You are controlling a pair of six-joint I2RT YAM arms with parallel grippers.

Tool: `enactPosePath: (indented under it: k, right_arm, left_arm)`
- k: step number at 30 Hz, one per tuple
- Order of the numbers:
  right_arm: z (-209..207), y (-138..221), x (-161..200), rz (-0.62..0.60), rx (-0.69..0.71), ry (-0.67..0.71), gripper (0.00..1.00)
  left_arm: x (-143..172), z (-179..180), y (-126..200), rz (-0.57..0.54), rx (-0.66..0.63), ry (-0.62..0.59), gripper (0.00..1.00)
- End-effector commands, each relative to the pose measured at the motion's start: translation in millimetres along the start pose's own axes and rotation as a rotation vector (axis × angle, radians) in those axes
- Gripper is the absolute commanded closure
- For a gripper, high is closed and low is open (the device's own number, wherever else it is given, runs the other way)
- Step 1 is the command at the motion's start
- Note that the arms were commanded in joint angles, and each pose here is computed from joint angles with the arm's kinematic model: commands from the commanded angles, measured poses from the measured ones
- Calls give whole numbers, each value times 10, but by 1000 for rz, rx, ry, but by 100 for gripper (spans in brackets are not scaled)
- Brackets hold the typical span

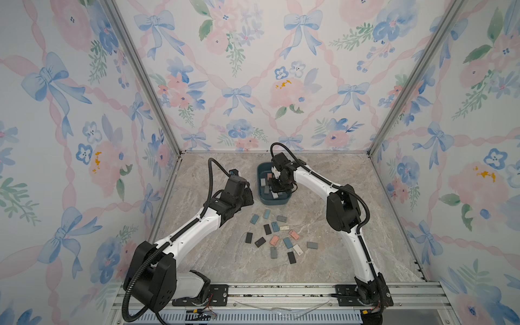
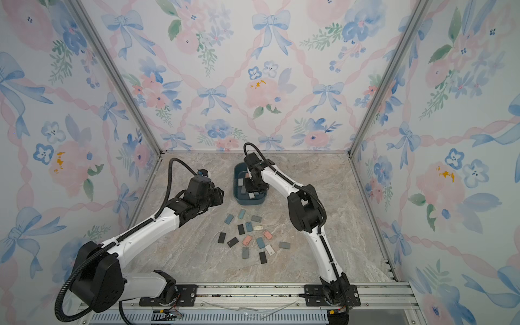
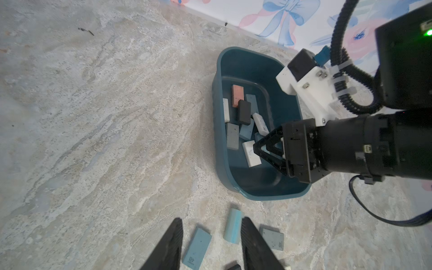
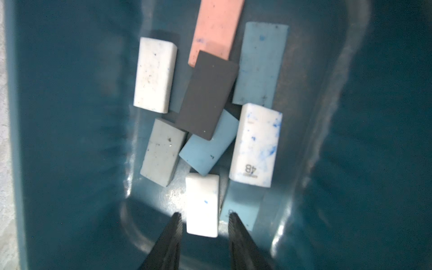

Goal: Put the eraser in the storage box
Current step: Place the eraser in the storage box, then pick up the eraser from the center of the board.

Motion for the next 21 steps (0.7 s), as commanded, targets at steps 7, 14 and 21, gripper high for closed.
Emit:
enactPosePath:
  k: [7,14,21]
  right_arm:
    - [7,275,-94,-40,-13,11,59]
    - [72,648,-139,-129,-28,19,58]
    - [93,963,-79,-206,-41,22,57]
  left_arm:
    - [6,76,88,-12,-14,22,56]
    - [53,133,131,-3,-28,23,56]
    - [153,183,180,20,-23,27,56]
Point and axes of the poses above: each gripper's point midway between its finger pads, its own y axis back along the fingers, its own z axis along the line the jaws close on, x = y × z, the point moved 6 cm from there along y, back along the fingers, and after that the axes turned 9 degrees about y, right-handed, at the moved point
